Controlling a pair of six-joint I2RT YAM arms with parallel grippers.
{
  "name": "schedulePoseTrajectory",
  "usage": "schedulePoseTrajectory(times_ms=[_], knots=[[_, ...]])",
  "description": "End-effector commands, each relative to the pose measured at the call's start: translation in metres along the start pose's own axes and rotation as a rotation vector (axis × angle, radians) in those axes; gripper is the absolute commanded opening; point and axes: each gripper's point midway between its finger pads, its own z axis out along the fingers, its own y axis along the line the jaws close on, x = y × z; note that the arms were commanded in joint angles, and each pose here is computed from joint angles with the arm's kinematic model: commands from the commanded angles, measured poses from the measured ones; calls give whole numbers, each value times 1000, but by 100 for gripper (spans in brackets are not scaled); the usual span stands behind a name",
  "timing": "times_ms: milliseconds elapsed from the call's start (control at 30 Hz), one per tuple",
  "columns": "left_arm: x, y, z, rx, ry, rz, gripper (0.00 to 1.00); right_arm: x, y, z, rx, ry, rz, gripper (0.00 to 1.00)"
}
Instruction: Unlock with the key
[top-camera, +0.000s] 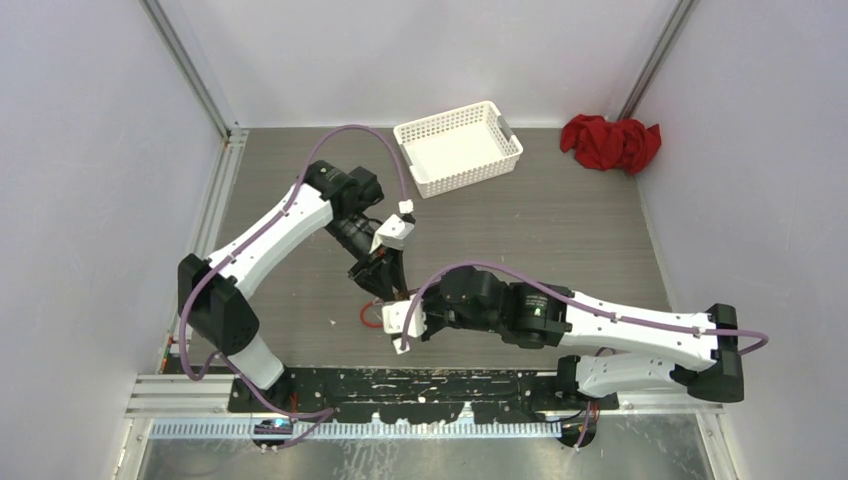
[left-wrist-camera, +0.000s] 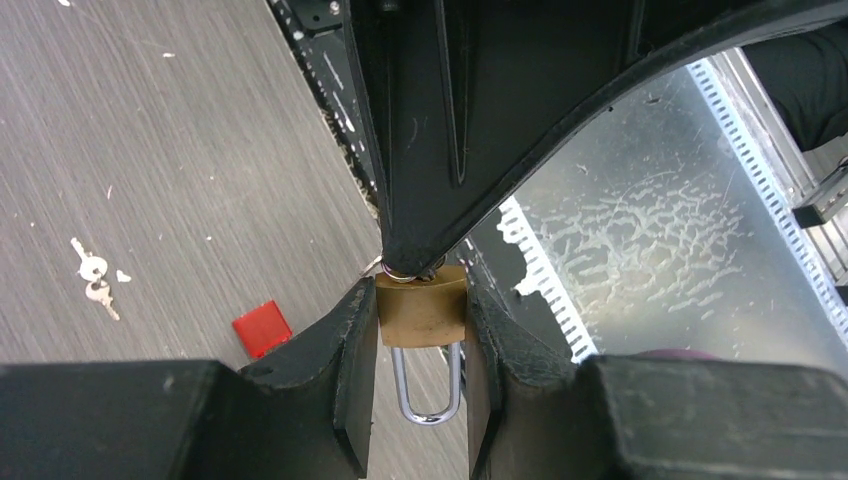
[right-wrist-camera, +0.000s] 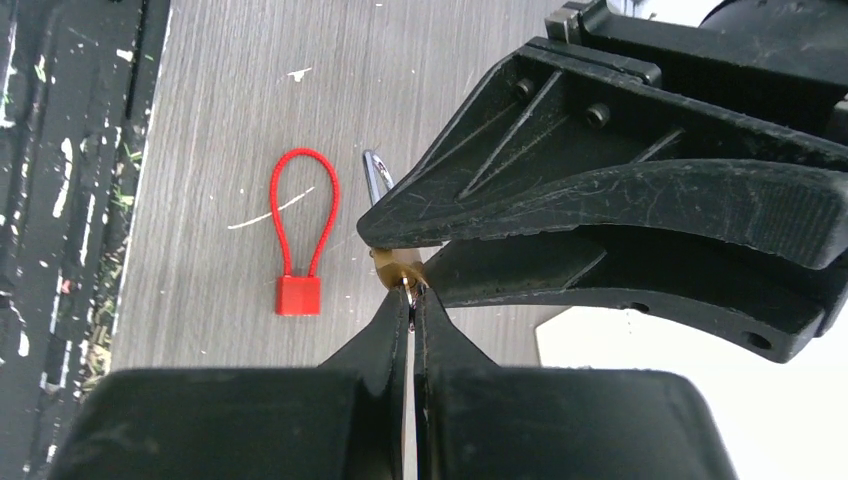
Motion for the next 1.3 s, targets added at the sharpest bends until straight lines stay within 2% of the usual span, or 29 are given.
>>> schedulePoseTrajectory(times_ms=[0,167,367,567,600,633,667,700,733,833,933,1133,1267], knots=[[-25,-26,-7,21,-45,-67,0,-7,9,7,-17,-1,182,1],[-28,-9,-13,-85,-11,-35,0,-1,8,11,24,18,317,1],[-20,14,-21,-212,60,-21,0,3,-8,8,154,-18,479,1],[-20,32,-33,-330,111,35,0,2,-12,11,181,-66,635,1],[-21,34,-35,-343,112,47,0,2,-15,11,195,-78,668,3],[-21,36,-37,-357,115,57,0,1,-20,9,213,-97,704,13],[-21,40,-40,-371,119,59,0,2,-27,7,238,-115,740,31],[-19,44,-42,-386,127,59,0,3,-36,3,268,-136,777,41],[-18,49,-44,-405,137,59,0,4,-44,-1,293,-155,810,48],[-14,63,-53,-458,155,57,0,12,-67,-16,341,-204,892,56],[-2,81,-62,-517,210,59,0,27,-77,-26,381,-195,947,76],[46,123,-71,-596,371,53,0,66,-94,-50,565,-146,1060,89],[87,143,-58,-537,423,-44,0,95,-99,-67,684,-79,1142,94]])
